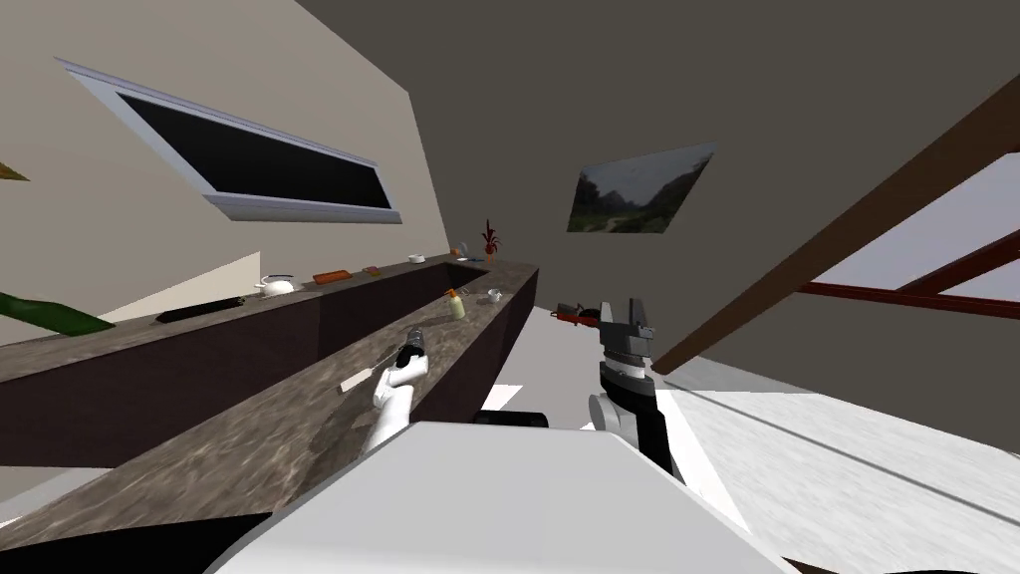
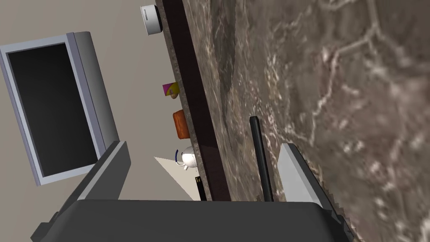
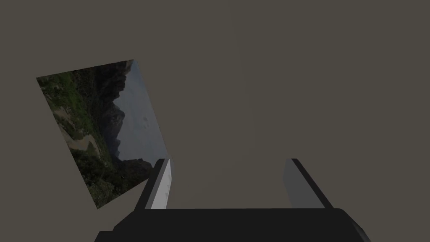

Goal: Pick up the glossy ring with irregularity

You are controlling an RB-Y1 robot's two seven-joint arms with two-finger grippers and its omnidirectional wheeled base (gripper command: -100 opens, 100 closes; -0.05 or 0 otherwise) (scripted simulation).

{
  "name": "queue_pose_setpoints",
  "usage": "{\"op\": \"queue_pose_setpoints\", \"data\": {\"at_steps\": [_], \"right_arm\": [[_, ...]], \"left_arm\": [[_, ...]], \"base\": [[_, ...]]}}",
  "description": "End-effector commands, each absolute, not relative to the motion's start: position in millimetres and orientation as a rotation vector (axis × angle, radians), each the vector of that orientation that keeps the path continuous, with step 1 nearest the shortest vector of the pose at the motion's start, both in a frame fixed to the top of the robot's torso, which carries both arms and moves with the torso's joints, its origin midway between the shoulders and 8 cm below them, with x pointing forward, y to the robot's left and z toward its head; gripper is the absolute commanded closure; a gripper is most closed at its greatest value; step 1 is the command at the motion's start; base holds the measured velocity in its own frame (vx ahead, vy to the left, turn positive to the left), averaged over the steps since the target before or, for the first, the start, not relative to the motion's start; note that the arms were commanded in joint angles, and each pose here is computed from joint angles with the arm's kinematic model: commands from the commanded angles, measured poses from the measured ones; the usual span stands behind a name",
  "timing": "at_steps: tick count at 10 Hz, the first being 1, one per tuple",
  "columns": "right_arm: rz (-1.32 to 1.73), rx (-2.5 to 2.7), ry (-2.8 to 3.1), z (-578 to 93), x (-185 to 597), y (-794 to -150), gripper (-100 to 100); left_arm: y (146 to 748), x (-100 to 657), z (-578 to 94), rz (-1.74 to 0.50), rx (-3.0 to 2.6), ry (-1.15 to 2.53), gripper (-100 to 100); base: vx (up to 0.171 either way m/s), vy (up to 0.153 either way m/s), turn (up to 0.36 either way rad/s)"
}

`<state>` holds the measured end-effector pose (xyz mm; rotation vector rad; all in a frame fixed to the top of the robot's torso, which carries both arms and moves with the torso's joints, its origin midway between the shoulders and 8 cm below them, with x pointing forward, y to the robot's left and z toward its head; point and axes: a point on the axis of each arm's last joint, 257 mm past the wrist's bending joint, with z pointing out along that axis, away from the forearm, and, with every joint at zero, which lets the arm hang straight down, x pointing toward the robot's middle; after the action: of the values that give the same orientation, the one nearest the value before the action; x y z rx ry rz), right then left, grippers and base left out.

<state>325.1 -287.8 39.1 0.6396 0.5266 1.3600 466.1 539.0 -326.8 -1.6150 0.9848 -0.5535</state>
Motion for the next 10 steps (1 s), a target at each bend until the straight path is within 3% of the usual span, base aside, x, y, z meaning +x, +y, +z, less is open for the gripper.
{"op": "queue_pose_setpoints", "data": {"at_steps": [1,3,7,10], "right_arm": [[1.360,0.640,0.527,39,325,-288,0],[1.360,0.640,0.527,39,325,-288,0],[1.360,0.640,0.527,39,325,-288,0],[1.360,0.640,0.527,39,325,-288,0]], "left_arm": [[555,439,-328,-0.518,-1.628,0.949,-100],[568,419,-319,-0.485,-1.602,0.940,-100],[604,353,-338,-0.379,-1.691,0.860,-100],[615,339,-314,-0.357,-1.640,0.844,-100]], "base": [[-0.013,0.027,-0.335],[0.001,-0.002,0.012],[-0.014,0.030,-0.317],[0.003,-0.002,0.023]]}}
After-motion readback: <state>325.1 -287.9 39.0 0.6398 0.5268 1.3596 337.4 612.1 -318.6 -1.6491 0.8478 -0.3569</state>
